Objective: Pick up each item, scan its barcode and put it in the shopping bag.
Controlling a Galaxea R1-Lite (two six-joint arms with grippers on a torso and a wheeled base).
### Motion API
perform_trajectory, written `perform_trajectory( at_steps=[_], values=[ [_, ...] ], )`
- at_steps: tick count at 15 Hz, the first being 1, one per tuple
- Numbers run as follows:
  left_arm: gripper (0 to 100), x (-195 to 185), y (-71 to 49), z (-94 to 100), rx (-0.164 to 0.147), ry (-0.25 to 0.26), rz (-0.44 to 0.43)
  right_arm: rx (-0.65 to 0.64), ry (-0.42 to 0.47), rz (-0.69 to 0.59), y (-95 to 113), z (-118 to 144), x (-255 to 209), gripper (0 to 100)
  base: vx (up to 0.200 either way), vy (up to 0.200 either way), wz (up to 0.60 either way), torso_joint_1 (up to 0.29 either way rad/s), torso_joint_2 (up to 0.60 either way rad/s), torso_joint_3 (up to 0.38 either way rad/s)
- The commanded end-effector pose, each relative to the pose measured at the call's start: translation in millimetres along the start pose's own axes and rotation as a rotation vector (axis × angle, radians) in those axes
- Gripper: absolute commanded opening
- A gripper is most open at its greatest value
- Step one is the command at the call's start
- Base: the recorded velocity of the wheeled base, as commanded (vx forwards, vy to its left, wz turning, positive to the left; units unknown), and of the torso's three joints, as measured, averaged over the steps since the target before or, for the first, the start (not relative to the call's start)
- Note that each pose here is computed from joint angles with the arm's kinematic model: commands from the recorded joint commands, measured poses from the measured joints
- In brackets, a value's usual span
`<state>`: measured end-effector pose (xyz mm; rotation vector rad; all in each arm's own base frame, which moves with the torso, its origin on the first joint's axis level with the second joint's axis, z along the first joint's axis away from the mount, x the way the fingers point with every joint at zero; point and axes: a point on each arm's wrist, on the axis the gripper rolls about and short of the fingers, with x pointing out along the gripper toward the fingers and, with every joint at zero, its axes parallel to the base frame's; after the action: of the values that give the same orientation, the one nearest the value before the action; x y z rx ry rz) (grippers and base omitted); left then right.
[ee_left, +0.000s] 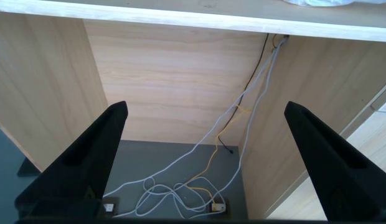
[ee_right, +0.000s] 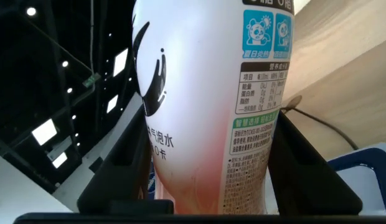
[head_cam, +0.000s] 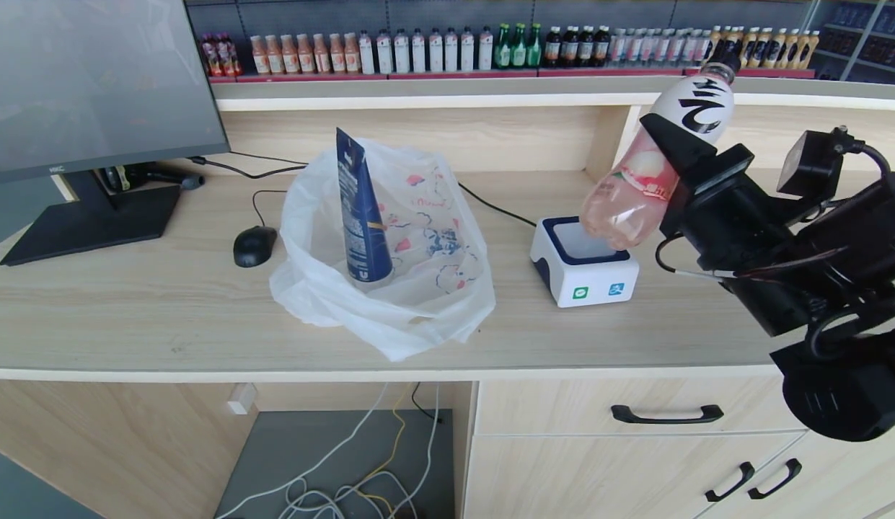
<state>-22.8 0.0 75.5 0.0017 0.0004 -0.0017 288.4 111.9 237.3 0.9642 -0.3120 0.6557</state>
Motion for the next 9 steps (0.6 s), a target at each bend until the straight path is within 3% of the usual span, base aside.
perform_trajectory(
  at_steps=[1,2,4,5,9],
  values=[
    [100,0,0.0,0.0,0.0,0.0,0.0,-0.038,0.007,0.098,36,-2,-3,0,0.0,0.0,0.0,0.0,0.0,0.0],
    [100,0,0.0,0.0,0.0,0.0,0.0,-0.063,0.036,0.143,50,-10,-6,0,0.0,0.0,0.0,0.0,0.0,0.0],
    [100,0,0.0,0.0,0.0,0.0,0.0,-0.096,0.057,0.157,54,-17,-7,0,0.0,0.0,0.0,0.0,0.0,0.0],
    [100,0,0.0,0.0,0.0,0.0,0.0,-0.221,0.083,0.136,46,-26,-9,0,0.0,0.0,0.0,0.0,0.0,0.0],
    [100,0,0.0,0.0,0.0,0.0,0.0,-0.484,0.102,0.189,46,-29,-11,0,0.0,0.0,0.0,0.0,0.0,0.0]
  ],
)
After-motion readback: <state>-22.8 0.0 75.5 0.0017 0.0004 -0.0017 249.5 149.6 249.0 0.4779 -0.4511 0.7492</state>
